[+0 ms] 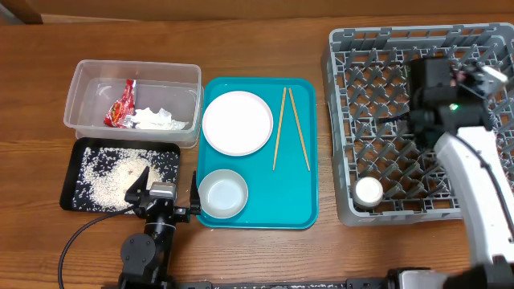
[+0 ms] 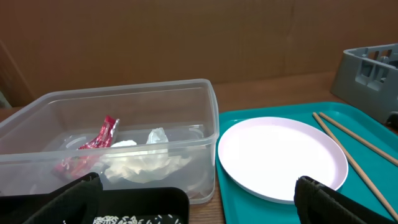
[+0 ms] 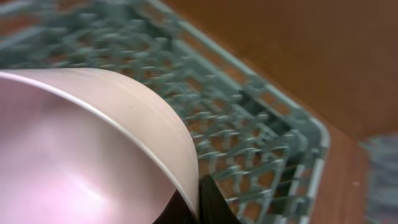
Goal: Sort waste into correct bins and load items into the dishwasher
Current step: 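Place the pink-white bowl into the dish rack with the right gripper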
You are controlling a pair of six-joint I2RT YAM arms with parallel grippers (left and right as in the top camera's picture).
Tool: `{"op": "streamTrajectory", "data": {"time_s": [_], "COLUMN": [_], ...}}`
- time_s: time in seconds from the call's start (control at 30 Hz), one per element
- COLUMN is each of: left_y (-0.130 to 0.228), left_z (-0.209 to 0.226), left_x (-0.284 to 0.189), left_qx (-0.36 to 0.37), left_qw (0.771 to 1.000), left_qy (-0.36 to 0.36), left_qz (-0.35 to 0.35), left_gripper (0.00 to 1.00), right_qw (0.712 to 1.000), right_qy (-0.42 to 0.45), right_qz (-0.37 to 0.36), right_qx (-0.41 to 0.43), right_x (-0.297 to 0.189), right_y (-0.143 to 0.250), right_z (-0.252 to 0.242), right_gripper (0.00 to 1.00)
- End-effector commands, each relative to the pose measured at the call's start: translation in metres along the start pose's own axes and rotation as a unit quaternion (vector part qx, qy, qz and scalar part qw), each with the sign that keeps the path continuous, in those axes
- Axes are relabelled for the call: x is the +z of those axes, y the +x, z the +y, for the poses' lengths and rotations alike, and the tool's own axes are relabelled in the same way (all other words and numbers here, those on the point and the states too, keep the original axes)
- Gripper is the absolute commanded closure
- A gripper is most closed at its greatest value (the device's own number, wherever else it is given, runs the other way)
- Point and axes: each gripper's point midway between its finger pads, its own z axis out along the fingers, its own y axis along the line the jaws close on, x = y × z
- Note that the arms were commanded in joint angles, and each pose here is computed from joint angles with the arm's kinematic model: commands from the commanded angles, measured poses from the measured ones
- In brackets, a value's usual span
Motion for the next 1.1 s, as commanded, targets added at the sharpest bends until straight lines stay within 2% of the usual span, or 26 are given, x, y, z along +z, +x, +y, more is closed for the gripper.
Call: {"op": "streamTrajectory", "data": {"time_s": [0.0,0.13,0.23,0.37,0.67,0.83,0.97,1.07], "left_y": [-0.001,-0.001,-0.001,-0.001,-0.001,-0.001,-0.001,-0.001], "left_z": [0.001,0.001,0.001,0.001,0.001,0.001,0.001,0.001], "left_x": [0.0,0.0,0.0,0.0,0.0,0.0,0.0,0.0], "left_qx": [-0.007,-0.007,-0.007,-0.007,-0.007,-0.007,-0.007,-0.007], "left_qw": [1.0,1.0,1.0,1.0,1.0,1.0,1.0,1.0], "left_qy": [-0.002,-0.002,-0.002,-0.002,-0.002,-0.002,-0.002,-0.002], "left_qz": [-0.004,-0.004,-0.004,-0.004,-0.004,-0.004,-0.004,-0.004], "left_gripper": [0.0,0.0,0.0,0.0,0.0,0.0,0.0,0.0], "right_qw": [0.995,0.99,0.984,0.984,0.987,0.986,0.98,0.979], "right_qy": [0.098,0.139,0.158,0.138,0.102,0.103,0.146,0.153], "right_qz": [-0.012,0.029,0.08,0.098,0.041,0.032,-0.009,-0.007], "right_qx": [0.025,0.015,-0.033,-0.061,-0.118,-0.13,-0.139,-0.133], "right_x": [0.035,0.071,0.099,0.1,0.063,0.058,0.055,0.059], "right_y": [-0.008,0.007,0.032,0.048,0.046,0.046,0.029,0.028], "right_z": [-0.028,-0.037,-0.034,-0.011,0.031,0.034,0.02,0.016], "right_gripper": [0.96,0.96,0.96,0.96,0.96,0.96,0.96,0.96]}}
